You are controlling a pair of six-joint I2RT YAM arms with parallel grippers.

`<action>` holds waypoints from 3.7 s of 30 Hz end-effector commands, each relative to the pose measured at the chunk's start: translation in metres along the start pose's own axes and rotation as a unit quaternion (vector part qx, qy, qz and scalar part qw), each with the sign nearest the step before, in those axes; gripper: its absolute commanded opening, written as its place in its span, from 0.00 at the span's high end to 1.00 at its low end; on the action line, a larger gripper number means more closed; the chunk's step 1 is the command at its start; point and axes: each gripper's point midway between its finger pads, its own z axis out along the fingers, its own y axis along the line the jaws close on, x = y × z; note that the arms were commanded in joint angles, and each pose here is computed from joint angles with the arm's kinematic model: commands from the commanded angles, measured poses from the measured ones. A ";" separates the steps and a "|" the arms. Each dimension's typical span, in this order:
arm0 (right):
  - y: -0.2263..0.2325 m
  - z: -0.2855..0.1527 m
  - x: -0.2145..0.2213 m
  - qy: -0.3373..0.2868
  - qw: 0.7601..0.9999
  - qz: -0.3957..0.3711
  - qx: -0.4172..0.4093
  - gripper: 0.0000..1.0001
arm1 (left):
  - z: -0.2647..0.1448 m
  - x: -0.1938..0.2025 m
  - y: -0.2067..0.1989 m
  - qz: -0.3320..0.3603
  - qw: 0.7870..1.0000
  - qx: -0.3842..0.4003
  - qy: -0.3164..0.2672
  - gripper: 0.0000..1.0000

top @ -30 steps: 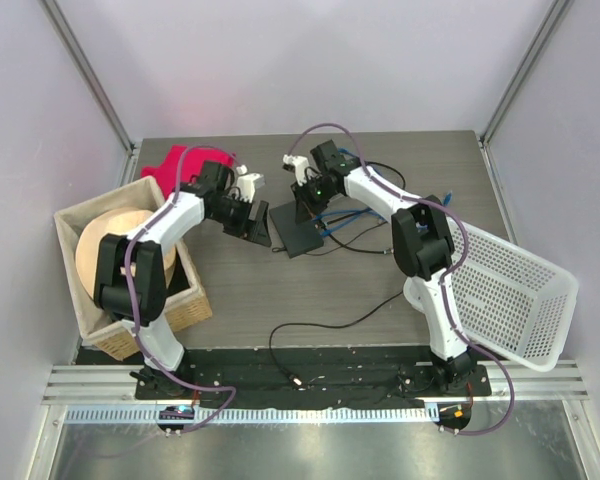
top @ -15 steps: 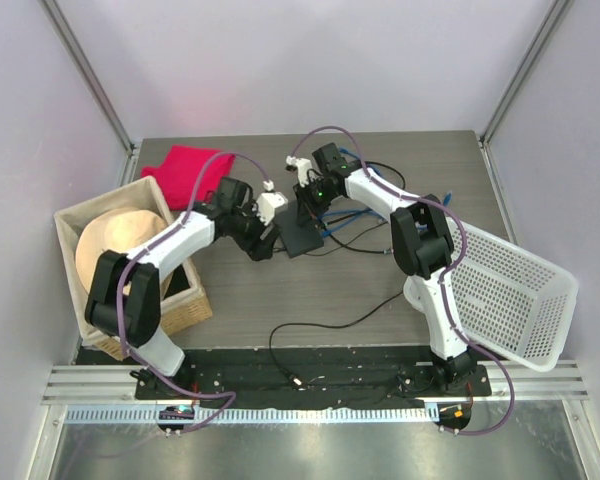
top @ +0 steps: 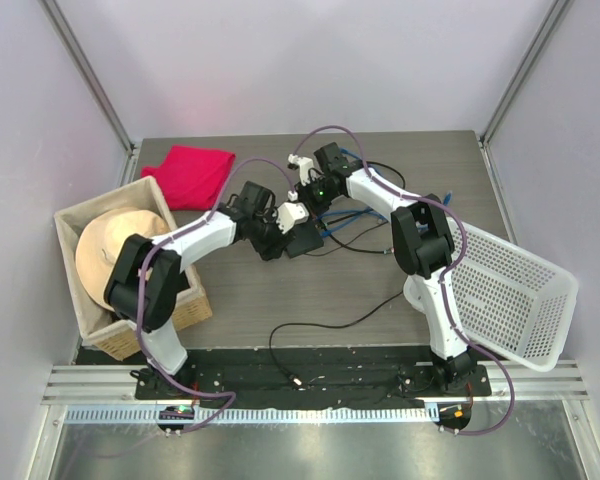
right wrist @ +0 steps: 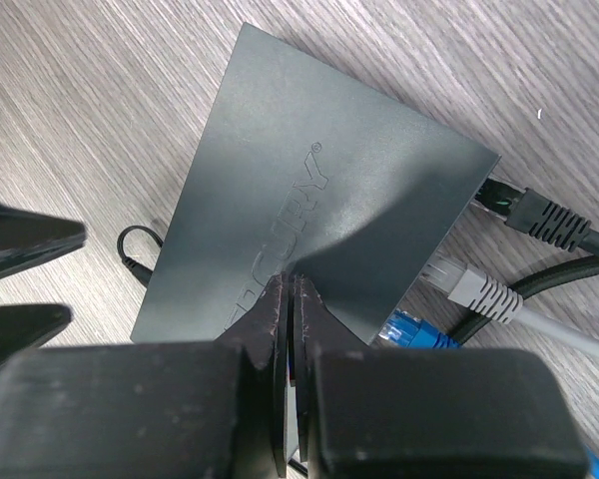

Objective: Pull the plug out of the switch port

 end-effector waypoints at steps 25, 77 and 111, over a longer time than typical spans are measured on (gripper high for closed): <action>-0.024 0.017 0.051 0.069 0.996 0.031 0.038 0.99 | 0.036 -0.028 0.021 0.023 0.998 -0.046 -0.023 0.59; -0.023 0.014 0.069 0.089 0.994 0.037 0.044 0.99 | 0.042 -0.027 -0.012 -0.010 0.994 0.107 0.033 1.00; -0.022 0.017 0.071 0.090 0.994 0.038 0.039 0.99 | -0.003 0.047 0.004 0.036 0.992 0.027 0.120 1.00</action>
